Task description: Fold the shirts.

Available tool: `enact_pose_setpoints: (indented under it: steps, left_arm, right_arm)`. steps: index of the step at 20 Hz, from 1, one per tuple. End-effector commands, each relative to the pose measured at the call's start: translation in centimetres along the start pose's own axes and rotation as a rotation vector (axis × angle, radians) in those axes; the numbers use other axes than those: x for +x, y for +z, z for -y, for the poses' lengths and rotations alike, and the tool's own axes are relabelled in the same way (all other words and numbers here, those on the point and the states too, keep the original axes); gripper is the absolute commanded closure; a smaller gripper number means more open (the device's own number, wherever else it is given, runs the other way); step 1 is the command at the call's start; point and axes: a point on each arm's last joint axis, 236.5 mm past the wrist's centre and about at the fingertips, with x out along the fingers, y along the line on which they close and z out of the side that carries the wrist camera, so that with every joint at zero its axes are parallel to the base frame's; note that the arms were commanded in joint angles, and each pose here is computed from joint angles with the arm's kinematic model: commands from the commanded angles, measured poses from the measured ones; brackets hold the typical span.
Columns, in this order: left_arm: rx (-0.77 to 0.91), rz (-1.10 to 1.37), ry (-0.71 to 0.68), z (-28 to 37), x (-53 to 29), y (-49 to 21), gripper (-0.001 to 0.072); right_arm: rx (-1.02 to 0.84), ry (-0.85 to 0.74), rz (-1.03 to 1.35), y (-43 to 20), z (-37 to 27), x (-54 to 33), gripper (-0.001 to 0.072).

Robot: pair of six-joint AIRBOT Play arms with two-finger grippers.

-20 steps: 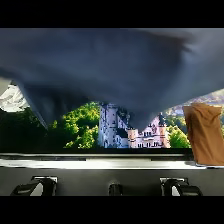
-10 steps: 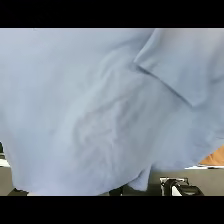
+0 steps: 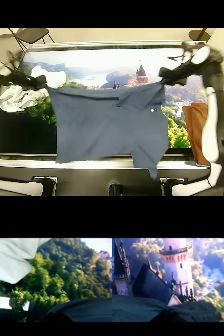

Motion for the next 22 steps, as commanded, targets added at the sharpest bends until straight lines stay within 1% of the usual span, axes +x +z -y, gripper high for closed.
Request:
enact_pose_setpoints:
  steps: [1,4,6,8,10,12,14,18,21,22]
  left_arm:
    - [-0.048,-0.087,-0.003,-1.8,6.8,-1.7,0.0679]
    - [-0.045,-0.02,-0.004,-1.8,6.3,0.2,0.0679]
    - [-0.026,-0.034,-0.019,-1.1,5.2,0.4,0.0679]
    - [0.006,-0.099,-0.095,0.9,4.4,-0.8,0.0679]
    - [0.021,-0.236,-0.166,2.6,3.7,-4.0,0.0678]
    - [0.013,-0.367,-0.158,2.4,3.8,-7.4,0.0678]
    - [-0.022,-0.465,-0.159,2.2,4.3,-10.2,0.0679]
    - [-0.051,-0.613,-0.166,2.0,4.8,-14.6,0.0679]
    - [-0.057,-0.636,-0.159,1.7,4.9,-15.4,0.0679]
    - [-0.073,-0.647,-0.125,1.0,5.0,-15.7,0.0679]
  right_arm:
    - [0.111,0.077,0.089,2.9,-0.2,6.3,0.0662]
    - [0.093,0.044,0.194,5.4,1.0,5.1,0.0662]
    - [0.073,0.017,0.162,4.8,2.5,3.5,0.0662]
    - [0.077,-0.033,0.026,1.7,5.2,1.8,0.0662]
    - [0.089,-0.111,-0.21,-3.8,7.8,0.9,0.0662]
    - [0.095,-0.178,-0.381,-8.3,9.4,0.9,0.0662]
    - [0.104,-0.177,-0.456,-10.8,9.4,2.3,0.0662]
    - [0.118,-0.193,-0.468,-12.1,10.5,4.0,0.0663]
    - [0.123,-0.205,-0.437,-11.4,10.9,4.4,0.0662]
    - [0.132,-0.207,-0.431,-11.3,10.9,4.5,0.0662]
